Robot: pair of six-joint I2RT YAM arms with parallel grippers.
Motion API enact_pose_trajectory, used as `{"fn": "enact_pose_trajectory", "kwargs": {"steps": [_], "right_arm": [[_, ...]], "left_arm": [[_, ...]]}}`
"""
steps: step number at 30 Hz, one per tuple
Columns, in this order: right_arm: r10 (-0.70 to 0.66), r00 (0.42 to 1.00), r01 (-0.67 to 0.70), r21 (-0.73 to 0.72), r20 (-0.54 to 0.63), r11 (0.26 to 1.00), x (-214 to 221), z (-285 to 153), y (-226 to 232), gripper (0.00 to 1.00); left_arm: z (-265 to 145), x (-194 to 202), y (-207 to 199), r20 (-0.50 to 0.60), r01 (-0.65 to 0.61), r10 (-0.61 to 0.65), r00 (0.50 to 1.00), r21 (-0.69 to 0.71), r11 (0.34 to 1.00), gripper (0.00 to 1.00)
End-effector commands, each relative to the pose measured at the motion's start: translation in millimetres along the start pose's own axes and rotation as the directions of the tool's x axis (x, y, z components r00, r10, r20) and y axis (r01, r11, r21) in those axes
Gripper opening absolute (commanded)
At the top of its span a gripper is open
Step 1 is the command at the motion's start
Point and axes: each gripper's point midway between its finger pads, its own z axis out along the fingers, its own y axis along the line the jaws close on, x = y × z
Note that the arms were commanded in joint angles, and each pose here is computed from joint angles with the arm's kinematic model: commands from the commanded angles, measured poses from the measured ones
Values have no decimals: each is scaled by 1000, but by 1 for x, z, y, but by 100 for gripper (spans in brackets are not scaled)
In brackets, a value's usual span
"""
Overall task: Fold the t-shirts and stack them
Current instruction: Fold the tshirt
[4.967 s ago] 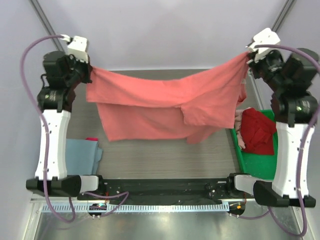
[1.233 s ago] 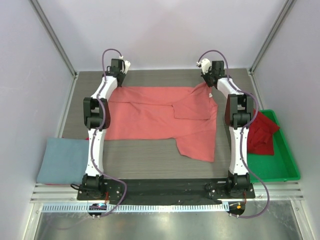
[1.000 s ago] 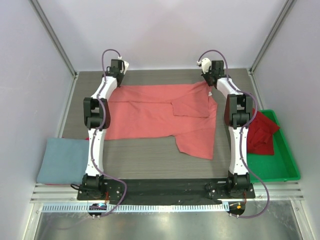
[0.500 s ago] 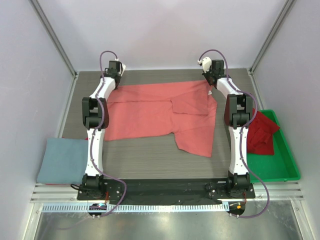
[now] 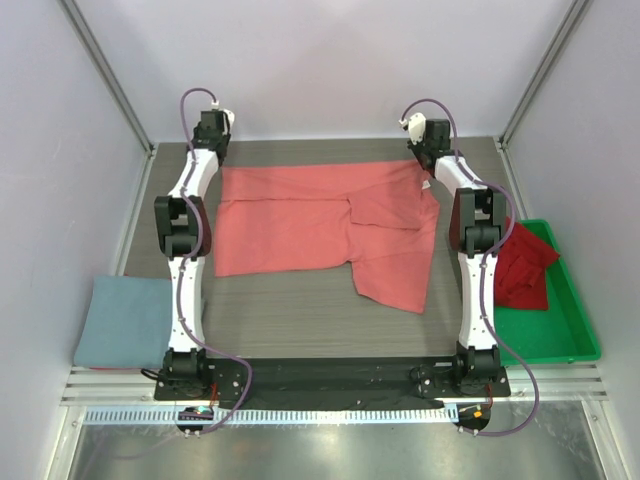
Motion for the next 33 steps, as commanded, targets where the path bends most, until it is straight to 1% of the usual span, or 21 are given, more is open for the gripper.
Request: {"fn": "enact_pose_trajectory", "kwargs": {"steps": [1, 2, 3, 4, 5, 6, 8, 10, 12, 13, 14, 15, 16, 20, 25, 30, 31, 33], "right_arm": [[9, 999, -12, 73, 36, 997, -12, -6, -24, 38], [22, 999, -26, 79, 49, 997, -20, -13, -28, 43], [28, 998, -32, 74, 54, 997, -23, -17, -30, 46], [33, 997, -38, 73, 68, 997, -29, -22, -31, 50], [37, 996, -44, 74, 84, 996, -37, -29, -36, 51], [45, 993, -52, 62, 110, 997, -48, -41, -39, 52], [60, 989, -68, 53, 135, 996, -60, -55, -45, 54], [81, 983, -86, 22, 164, 996, -76, -75, -45, 55], [84, 983, -83, -11, 162, 996, -78, -86, -35, 55], [81, 980, -82, -4, 182, 997, -87, -99, -40, 56], [82, 976, -76, -36, 203, 996, -93, -106, -33, 56], [80, 977, -70, -57, 198, 996, -91, -109, -23, 56], [78, 973, -66, -61, 217, 996, -99, -120, -24, 56], [100, 970, -78, -108, 220, 991, -101, -135, -9, 56], [114, 973, -84, -151, 199, 985, -96, -141, 9, 56], [113, 975, -82, -166, 189, 983, -94, -143, 14, 56], [115, 975, -82, -170, 192, 982, -95, -143, 15, 56], [113, 976, -80, -175, 188, 981, -94, -143, 16, 56]], "left_arm": [[-18, -39, 29, 102, 75, -72, 992, -29, 997, 53], [-25, -37, 23, 82, 86, -87, 993, 21, 996, 53], [-30, -39, 17, 77, 135, -140, 987, 64, 989, 53], [-37, -32, 7, 43, 140, -145, 988, 114, 984, 50], [-45, -39, -2, 54, 151, -163, 985, 183, 972, 45], [-50, -36, -13, 35, 159, -170, 985, 223, 962, 40], [-56, -33, -29, 18, 152, -165, 986, 296, 943, 20], [-56, -31, -39, 6, 144, -153, 988, 308, 940, 0], [-51, -28, -45, -3, 148, -155, 988, 315, 937, 0], [-50, -26, -48, -12, 151, -156, 988, 320, 935, 0], [-48, -24, -50, -16, 151, -154, 988, 324, 934, 0], [-45, -21, -55, -23, 146, -147, 989, 331, 932, 0], [-44, -19, -58, -27, 144, -143, 989, 333, 932, 0], [-38, -16, -67, -32, 139, -136, 990, 337, 931, 0], [-28, -4, -77, -53, 115, -103, 993, 335, 935, 0], [-12, 12, -92, -89, 93, -65, 994, 357, 930, 0], [-12, 24, -97, -134, 87, -40, 990, 369, 925, 0], [-5, 18, -98, -121, 102, -63, 991, 356, 929, 0]]}}
